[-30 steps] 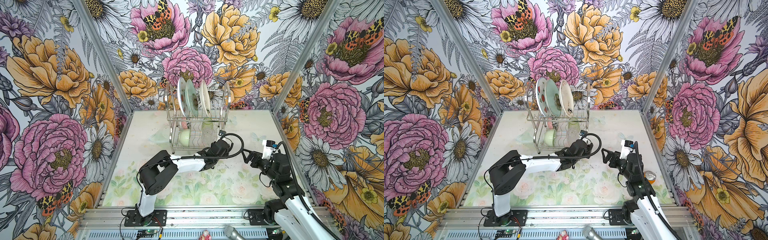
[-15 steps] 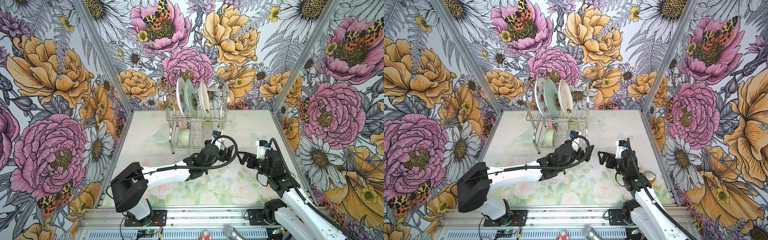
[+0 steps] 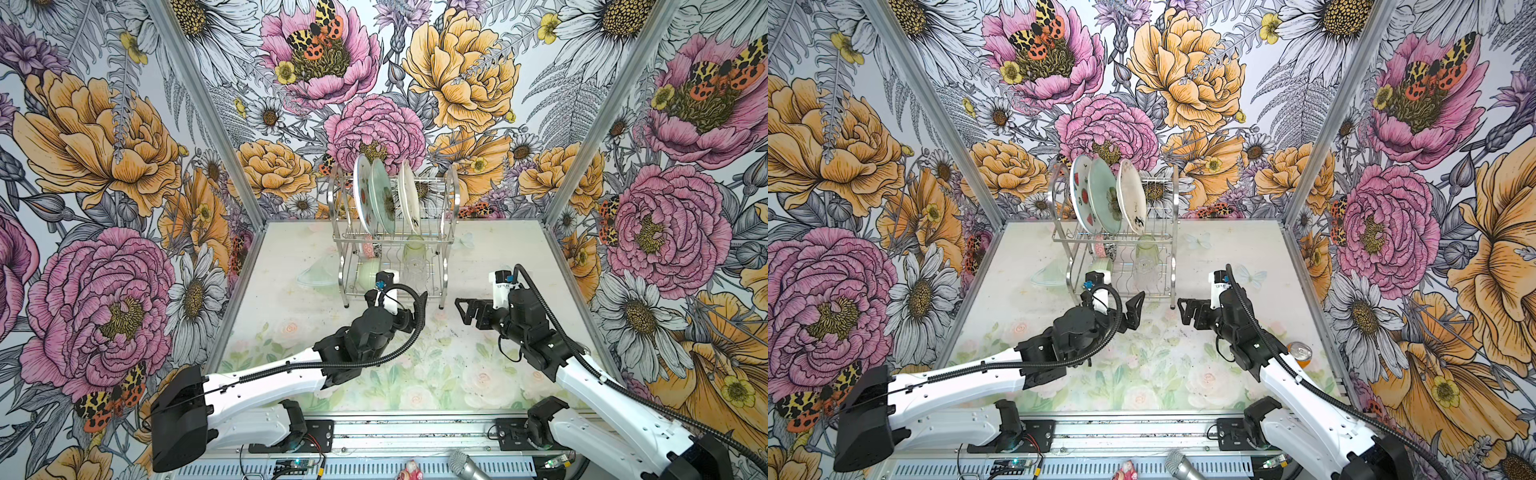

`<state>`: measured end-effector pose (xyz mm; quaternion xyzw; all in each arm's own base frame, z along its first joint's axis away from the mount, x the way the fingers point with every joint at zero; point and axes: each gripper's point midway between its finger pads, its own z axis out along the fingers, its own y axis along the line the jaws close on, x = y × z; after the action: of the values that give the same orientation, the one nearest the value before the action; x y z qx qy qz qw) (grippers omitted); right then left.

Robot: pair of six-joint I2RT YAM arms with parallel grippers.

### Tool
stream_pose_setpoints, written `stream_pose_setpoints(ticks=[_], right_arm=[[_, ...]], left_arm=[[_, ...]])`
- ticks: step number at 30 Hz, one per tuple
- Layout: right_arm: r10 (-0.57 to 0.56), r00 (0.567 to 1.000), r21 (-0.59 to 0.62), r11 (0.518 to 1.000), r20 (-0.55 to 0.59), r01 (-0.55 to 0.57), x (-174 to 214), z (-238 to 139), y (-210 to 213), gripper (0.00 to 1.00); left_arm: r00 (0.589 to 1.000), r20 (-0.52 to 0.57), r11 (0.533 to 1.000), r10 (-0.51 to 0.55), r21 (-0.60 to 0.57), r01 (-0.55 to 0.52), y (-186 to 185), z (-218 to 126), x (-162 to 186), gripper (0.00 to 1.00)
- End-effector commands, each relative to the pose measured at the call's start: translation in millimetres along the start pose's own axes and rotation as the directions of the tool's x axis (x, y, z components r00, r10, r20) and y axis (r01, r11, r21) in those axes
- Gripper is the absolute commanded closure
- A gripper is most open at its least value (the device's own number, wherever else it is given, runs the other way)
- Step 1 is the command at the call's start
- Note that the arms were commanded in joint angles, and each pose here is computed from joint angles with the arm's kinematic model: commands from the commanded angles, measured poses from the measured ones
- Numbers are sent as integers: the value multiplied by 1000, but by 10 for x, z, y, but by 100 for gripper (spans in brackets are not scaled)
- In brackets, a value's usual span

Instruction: Unload the mixed dishes from the dish rack

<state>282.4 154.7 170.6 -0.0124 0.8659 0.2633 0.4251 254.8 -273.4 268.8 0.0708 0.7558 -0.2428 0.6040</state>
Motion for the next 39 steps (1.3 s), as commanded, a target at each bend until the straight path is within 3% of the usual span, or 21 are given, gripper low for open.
stream_pose_setpoints(ticks=[1,10,17,39], right_arm=[[-43,995,-8,999,85,43,-273,80,126,2],[-67,986,6,998,154,67,-396,326,147,2],[-92,988,57,995,124,86,-352,516,88,0],[-126,985,87,989,114,116,-408,830,71,3]], left_arm=[[1000,-6,996,2,-93,-3,313,-145,59,1],[999,17,980,-38,-194,41,919,-569,0,1],[989,98,963,-109,-237,129,1300,-860,-34,1],[992,35,949,-118,-290,123,1541,-667,51,1]])
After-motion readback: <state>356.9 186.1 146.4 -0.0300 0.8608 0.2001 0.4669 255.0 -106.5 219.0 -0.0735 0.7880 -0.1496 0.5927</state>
